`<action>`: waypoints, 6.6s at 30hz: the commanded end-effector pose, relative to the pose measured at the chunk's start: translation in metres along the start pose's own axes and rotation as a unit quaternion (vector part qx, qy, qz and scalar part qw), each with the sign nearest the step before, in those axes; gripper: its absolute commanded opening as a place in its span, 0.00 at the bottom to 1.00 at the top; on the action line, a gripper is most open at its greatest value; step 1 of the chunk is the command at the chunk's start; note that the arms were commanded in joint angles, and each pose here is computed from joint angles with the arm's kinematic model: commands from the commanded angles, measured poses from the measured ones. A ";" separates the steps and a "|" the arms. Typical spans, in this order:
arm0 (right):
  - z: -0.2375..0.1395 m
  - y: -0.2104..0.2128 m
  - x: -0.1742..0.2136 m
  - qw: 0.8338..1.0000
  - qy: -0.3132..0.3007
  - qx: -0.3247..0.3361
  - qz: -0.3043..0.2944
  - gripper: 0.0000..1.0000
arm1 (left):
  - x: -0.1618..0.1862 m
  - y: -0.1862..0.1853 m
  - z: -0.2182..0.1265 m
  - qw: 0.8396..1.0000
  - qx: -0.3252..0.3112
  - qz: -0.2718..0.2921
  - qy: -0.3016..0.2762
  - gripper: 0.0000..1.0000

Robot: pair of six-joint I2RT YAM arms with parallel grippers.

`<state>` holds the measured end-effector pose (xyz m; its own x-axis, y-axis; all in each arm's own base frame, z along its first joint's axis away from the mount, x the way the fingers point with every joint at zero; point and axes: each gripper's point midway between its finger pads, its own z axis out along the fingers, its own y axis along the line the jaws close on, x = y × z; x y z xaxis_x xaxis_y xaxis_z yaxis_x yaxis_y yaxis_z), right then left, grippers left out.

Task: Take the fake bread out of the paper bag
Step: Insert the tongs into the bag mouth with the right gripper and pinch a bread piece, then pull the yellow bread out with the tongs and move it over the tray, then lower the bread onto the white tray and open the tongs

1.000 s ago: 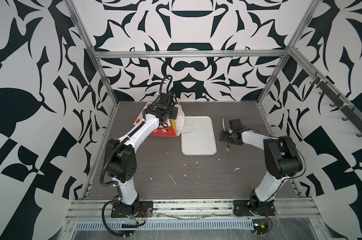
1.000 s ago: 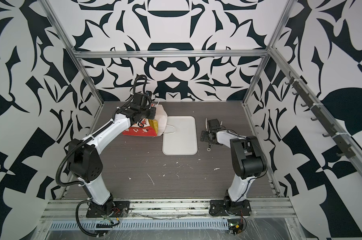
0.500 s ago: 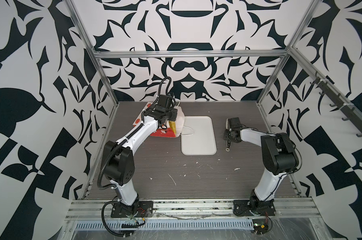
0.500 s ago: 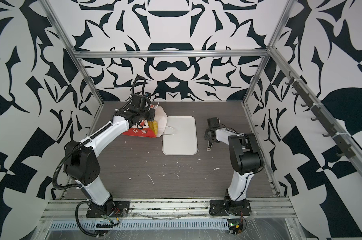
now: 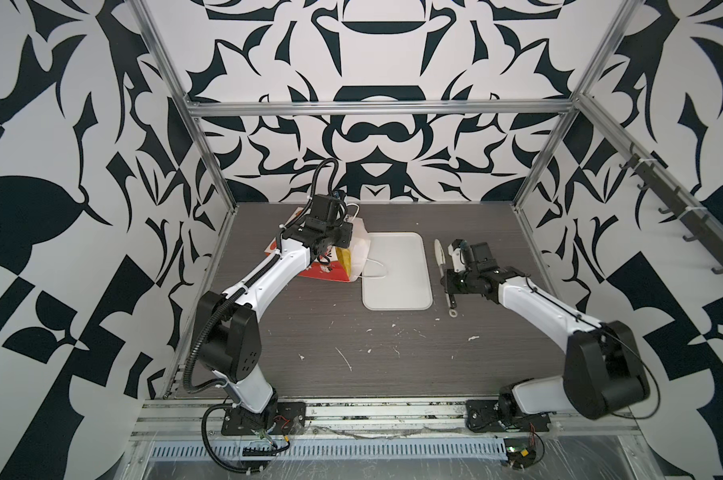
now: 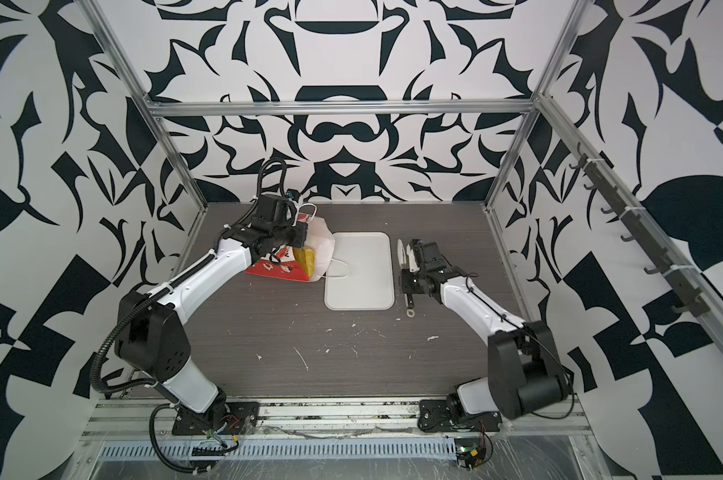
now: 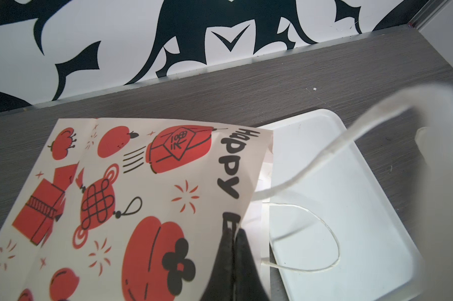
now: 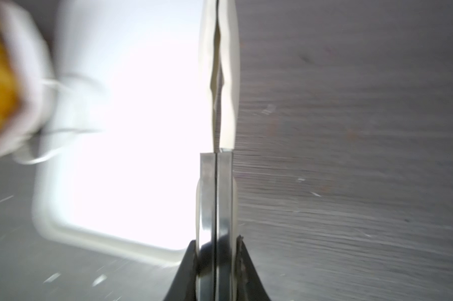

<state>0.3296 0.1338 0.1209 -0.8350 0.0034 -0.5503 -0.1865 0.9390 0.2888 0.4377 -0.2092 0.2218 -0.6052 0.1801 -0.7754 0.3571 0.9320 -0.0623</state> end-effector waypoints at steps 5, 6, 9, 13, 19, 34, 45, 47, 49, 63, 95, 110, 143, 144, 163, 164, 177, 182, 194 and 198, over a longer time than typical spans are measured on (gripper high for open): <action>-0.055 0.127 0.022 0.972 0.030 -0.171 -0.160 0.00 | -0.015 -0.017 -0.023 0.999 0.037 0.011 -0.033 0.00; -0.056 0.140 0.026 0.966 0.037 -0.192 -0.172 0.00 | -0.015 -0.019 -0.023 0.999 0.039 0.015 -0.033 0.00; -0.048 0.163 0.033 0.956 0.044 -0.215 -0.196 0.00 | -0.010 -0.024 -0.025 0.998 0.048 0.026 -0.033 0.00; -0.029 0.172 0.036 0.953 0.061 -0.212 -0.206 0.03 | -0.001 -0.029 -0.027 0.997 0.061 0.037 -0.029 0.00; -0.010 0.181 0.028 0.956 0.065 -0.215 -0.189 0.15 | 0.012 -0.032 -0.035 0.995 0.075 0.053 -0.036 0.00; 0.008 0.194 0.021 0.953 0.084 -0.229 -0.178 0.39 | 0.023 -0.040 -0.036 0.992 0.099 0.065 -0.040 0.00; 0.005 0.193 0.007 0.962 0.053 -0.226 -0.143 0.43 | 0.024 -0.042 -0.039 0.991 0.105 0.073 -0.046 0.00; 0.004 0.189 0.003 0.965 0.048 -0.223 -0.128 0.45 | 0.024 -0.043 -0.040 0.990 0.106 0.075 -0.047 0.00; 0.004 0.184 -0.001 0.968 0.045 -0.219 -0.116 0.46 | 0.024 -0.042 -0.040 0.990 0.105 0.076 -0.047 0.00; -0.003 0.181 -0.008 0.964 0.048 -0.248 -0.078 0.50 | 0.025 -0.042 -0.040 0.990 0.104 0.081 -0.049 0.00; 0.044 0.195 0.001 0.950 0.125 -0.284 -0.046 0.52 | 0.027 -0.048 -0.041 0.988 0.119 0.084 -0.049 0.00; -0.001 0.172 -0.002 0.963 0.075 -0.250 -0.066 0.24 | 0.023 -0.041 -0.036 0.991 0.099 0.069 -0.055 0.00; -0.040 0.015 -0.066 0.980 0.013 0.130 -0.152 0.26 | 0.013 -0.014 -0.048 0.996 0.040 0.022 -0.082 0.00; -0.036 0.015 -0.067 0.979 0.017 0.131 -0.155 0.26 | 0.012 -0.014 -0.049 0.995 0.040 0.021 -0.085 0.00; 0.013 0.013 -0.074 0.974 0.040 0.149 -0.165 0.28 | 0.016 -0.013 -0.048 0.995 0.047 0.020 -0.085 0.00; 0.015 0.015 -0.073 0.974 0.042 0.147 -0.166 0.28 | 0.016 -0.014 -0.048 0.995 0.047 0.021 -0.084 0.00; 0.032 0.046 -0.054 0.984 0.058 0.079 -0.148 0.47 | 0.018 -0.014 -0.044 0.995 0.052 0.019 -0.082 0.00; 0.027 0.058 -0.054 0.990 0.038 0.044 -0.132 0.46 | 0.019 -0.014 -0.043 0.995 0.054 0.018 -0.081 0.00; 0.002 0.081 -0.048 0.994 -0.005 -0.034 -0.103 0.42 | 0.020 -0.013 -0.045 0.995 0.052 0.015 -0.083 0.00; 0.011 0.090 -0.028 0.992 0.021 -0.076 -0.096 0.40 | 0.021 -0.013 -0.045 0.995 0.053 0.015 -0.082 0.00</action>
<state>0.3481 0.2060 0.1490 -0.8018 -0.2113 -0.5590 -0.3838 0.8991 0.2107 0.3889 -0.2045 0.2260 -0.4896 0.1767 -0.8539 0.4542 0.8876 -0.0767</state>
